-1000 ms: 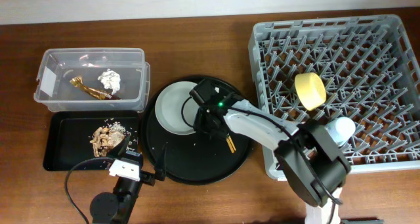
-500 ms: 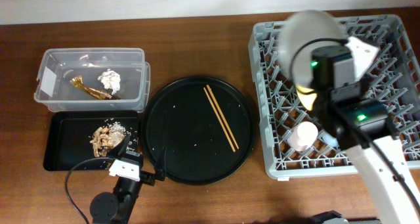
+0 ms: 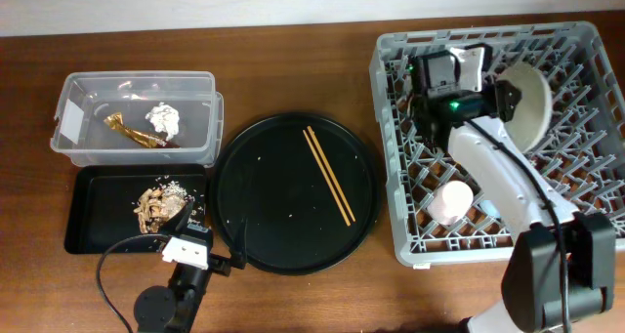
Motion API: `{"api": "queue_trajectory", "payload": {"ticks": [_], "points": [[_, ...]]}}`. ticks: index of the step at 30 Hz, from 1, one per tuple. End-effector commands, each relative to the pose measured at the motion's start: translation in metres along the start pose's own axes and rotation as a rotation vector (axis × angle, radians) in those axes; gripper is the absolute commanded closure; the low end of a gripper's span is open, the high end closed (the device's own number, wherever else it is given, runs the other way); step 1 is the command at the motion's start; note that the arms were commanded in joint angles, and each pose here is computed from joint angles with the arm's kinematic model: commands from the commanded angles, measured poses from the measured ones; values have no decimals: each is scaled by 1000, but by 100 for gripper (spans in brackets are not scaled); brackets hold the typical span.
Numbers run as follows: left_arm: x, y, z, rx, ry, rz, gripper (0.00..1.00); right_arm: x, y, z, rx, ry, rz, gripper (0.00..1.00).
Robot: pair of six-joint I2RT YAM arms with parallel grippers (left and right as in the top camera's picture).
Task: Sort waste into correct bins and load items into the dishwasher rack
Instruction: 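Pick up the wooden chopsticks with the right gripper and lay them in the rack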
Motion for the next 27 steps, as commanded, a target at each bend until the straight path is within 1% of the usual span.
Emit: {"api": "queue_trajectory", "payload": {"ticks": [1, 2, 3, 4, 5, 6, 7, 10, 12, 15, 18, 19, 20, 21, 23, 24, 25, 26, 27], "points": [[2, -2, 0, 12, -3, 15, 1, 4, 8, -88, -437, -30, -2, 27], [2, -2, 0, 12, -3, 15, 1, 18, 20, -121, -708, 64, 15, 29], [2, -2, 0, 12, -3, 15, 1, 33, 32, -149, -940, 195, 13, 31], [2, -2, 0, 12, -3, 15, 1, 45, 42, -171, -1106, 315, 8, 36], [2, -2, 0, 12, -3, 15, 1, 58, 56, -187, -1217, 431, -4, 39], [2, -2, 0, 12, -3, 15, 1, 70, 70, -195, -1235, 508, -20, 43], [2, -2, 0, 12, -3, 15, 1, 87, 97, -199, -1210, 553, -88, 48], [2, -2, 0, 12, -3, 15, 1, 118, 141, -185, -1130, 631, -178, 58], [2, -2, 0, 12, -3, 15, 1, 132, 166, -175, -1106, 653, -204, 59], [2, -2, 0, 12, -3, 15, 1, 139, 184, -161, -1043, 611, -208, 59], [2, -2, 0, 12, -3, 15, 1, 150, 192, -151, -984, 607, -234, 62], [2, -2, 0, 12, -3, 15, 1, 151, 193, -150, -981, 609, -240, 65], [2, -2, 0, 12, -3, 15, 1, 154, 194, -150, -983, 620, -248, 69], [2, -2, 0, 12, -3, 15, 1, 156, 194, -153, -1001, 641, -254, 75], [2, -2, 0, 12, -3, 15, 1, 161, 193, -161, -1060, 722, -271, 96], [2, -2, 0, 12, -3, 15, 1, 159, 191, -165, -1091, 746, -266, 96], [2, -2, 0, 12, -3, 15, 1, 146, 185, -170, -1138, 752, -238, 96], [2, -2, 0, 12, -3, 15, 1, 128, 174, -175, -1169, 727, -203, 96], [2, -2, 0, 12, -3, 15, 1, 100, 154, -182, -1207, 678, -145, 96]]}}
Point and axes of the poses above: each gripper's point midway between its finger pads, its own z axis out along the fingers, its own y axis along the line the jaws close on, x = y × z, the point moved 8 cm from there along -z, back along the fingers, and after that the axes turned 13 degrees about z, right-handed, at the moved point
